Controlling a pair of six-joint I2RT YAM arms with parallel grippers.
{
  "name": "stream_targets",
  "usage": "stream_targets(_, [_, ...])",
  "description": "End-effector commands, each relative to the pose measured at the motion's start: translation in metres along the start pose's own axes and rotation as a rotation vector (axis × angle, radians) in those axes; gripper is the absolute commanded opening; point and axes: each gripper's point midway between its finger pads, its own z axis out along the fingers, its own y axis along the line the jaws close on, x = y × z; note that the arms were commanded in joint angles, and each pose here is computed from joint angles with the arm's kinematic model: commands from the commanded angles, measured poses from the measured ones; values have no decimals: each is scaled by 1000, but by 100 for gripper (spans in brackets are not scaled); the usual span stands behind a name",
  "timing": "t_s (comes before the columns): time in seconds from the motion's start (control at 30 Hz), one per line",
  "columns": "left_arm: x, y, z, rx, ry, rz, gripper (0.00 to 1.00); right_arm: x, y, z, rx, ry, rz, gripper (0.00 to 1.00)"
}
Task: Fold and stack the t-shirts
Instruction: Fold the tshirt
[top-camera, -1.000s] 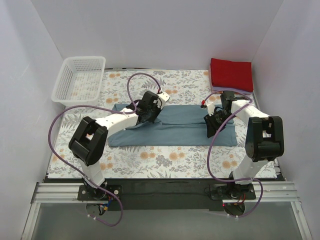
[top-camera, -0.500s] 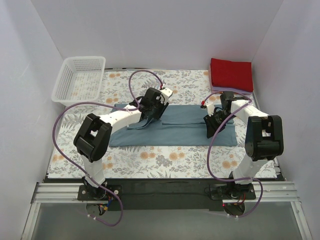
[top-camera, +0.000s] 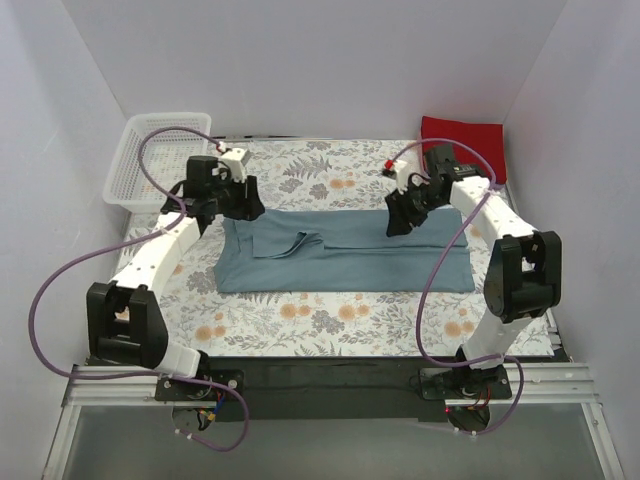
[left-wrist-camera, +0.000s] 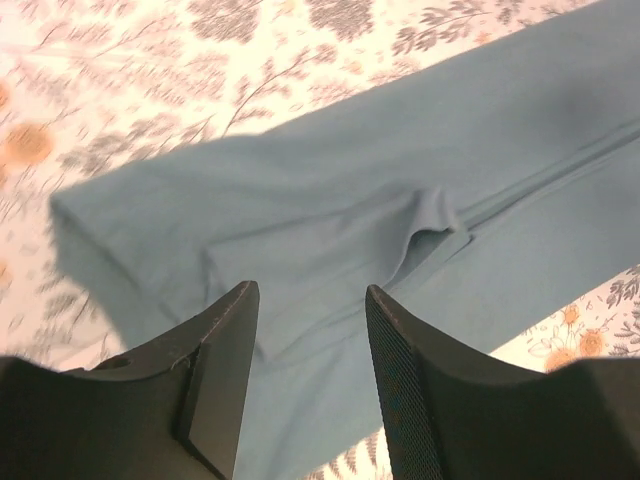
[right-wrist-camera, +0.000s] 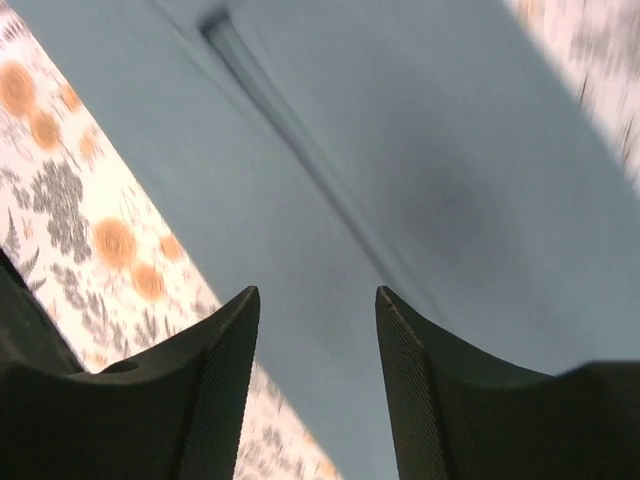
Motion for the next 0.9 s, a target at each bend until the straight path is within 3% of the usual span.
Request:
stream_targets(0.0, [42,1,-25,55,124,-138,46,-69,24,9,-26,-113,-160,58])
stream_targets(0.17, [87,30,-30,28,243,-342,46,-111,46,48,-2,-105,-367,66])
stream_targets(0.37, [123,32,-13,38,347,-444,45,-143,72,92,22,-134,-585,69])
stream_targets(0.87, [128,42,24,68,359,-526,39,-144,86,166,35,-80,-746,77])
